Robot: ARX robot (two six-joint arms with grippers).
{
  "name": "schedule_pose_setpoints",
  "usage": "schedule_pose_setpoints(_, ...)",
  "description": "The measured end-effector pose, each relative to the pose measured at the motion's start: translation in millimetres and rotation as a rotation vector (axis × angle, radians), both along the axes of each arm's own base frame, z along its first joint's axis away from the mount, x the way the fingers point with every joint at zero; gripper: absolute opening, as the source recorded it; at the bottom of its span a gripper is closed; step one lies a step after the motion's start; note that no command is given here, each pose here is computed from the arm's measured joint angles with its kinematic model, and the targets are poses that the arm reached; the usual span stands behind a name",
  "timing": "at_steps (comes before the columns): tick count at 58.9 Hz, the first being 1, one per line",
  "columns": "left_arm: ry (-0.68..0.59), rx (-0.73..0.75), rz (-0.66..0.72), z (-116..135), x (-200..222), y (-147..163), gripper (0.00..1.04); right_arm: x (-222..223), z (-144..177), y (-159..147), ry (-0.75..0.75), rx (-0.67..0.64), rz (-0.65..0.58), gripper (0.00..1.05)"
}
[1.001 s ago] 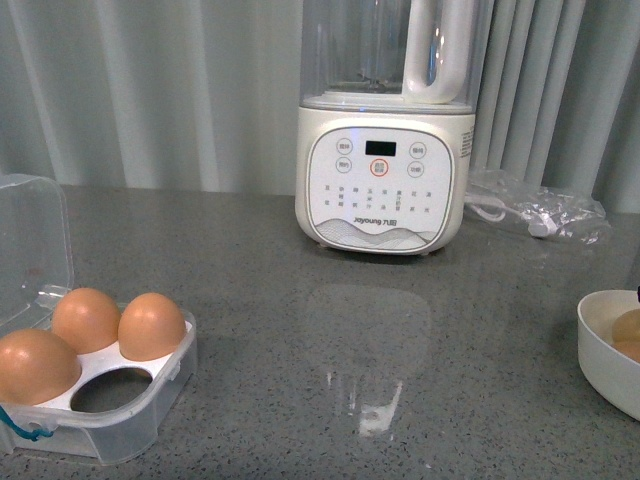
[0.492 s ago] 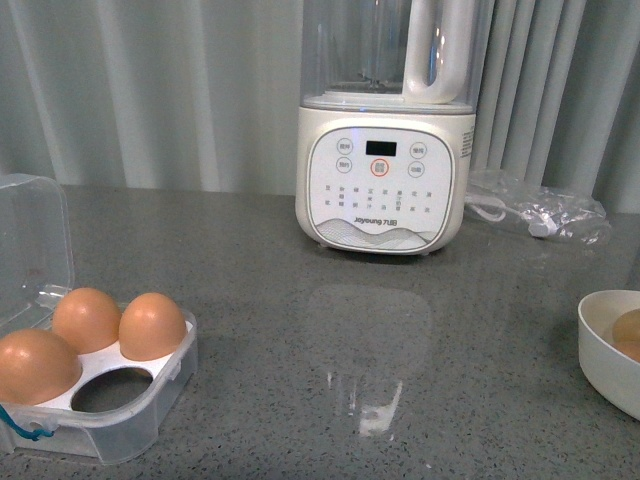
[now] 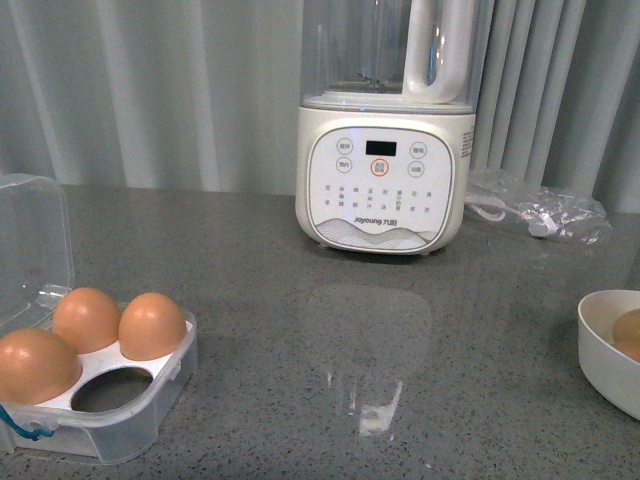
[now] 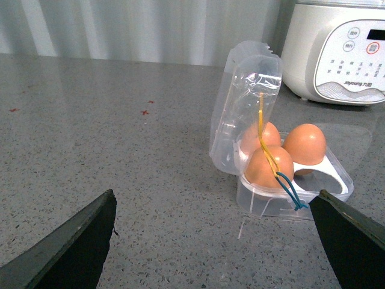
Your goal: Put egg into box
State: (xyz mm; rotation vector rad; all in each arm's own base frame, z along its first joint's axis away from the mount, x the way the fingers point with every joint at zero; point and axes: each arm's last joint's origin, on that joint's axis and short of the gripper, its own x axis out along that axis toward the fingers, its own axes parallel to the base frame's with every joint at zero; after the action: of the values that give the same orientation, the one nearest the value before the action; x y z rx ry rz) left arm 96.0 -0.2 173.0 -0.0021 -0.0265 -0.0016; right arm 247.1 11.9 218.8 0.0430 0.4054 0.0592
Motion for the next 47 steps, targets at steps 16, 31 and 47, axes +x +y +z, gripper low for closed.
schedule_pose_setpoints(16,0.000,0.000,0.000,0,0,0,0.98,3,31,-2,-0.145,0.034,0.064,0.42)
schedule_pose_setpoints(31,0.000,0.000,0.000,0,0,0,0.98,33,65,33,-0.248,0.121,0.307,0.42)
schedule_pose_setpoints(47,0.000,0.000,0.000,0,0,0,0.98,51,75,76,-0.229,0.202,0.525,0.41)
